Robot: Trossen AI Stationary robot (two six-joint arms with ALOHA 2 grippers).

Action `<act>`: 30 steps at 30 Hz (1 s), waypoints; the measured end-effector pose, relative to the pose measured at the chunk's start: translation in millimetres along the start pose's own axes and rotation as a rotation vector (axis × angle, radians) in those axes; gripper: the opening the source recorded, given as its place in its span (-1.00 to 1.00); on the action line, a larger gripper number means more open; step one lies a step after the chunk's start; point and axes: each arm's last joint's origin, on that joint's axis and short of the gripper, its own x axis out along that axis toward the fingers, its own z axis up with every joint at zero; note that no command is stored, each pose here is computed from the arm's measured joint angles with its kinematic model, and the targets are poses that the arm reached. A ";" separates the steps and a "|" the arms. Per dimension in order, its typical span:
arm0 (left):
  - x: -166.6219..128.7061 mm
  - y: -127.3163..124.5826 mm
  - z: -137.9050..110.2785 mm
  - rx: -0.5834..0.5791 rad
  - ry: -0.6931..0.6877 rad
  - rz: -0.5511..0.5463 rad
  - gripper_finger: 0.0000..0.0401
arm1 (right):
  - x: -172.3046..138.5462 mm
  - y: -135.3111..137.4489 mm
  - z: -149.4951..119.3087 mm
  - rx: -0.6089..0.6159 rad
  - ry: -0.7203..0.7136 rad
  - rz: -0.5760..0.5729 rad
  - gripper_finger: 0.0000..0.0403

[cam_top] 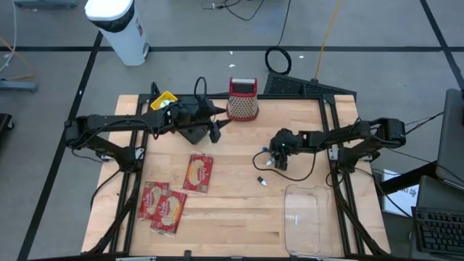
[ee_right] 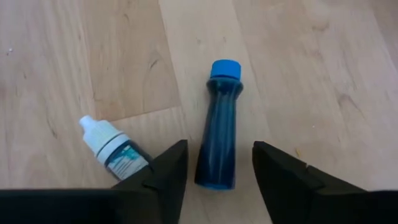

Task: Pick & Place Food Item
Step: Put the blue food coloring bottle into the black bin

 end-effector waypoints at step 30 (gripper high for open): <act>33.3 -27.1 -24.5 0.040 0.072 -0.252 0.09 | -65.0 9.9 44.9 -0.126 -0.573 0.119 -0.78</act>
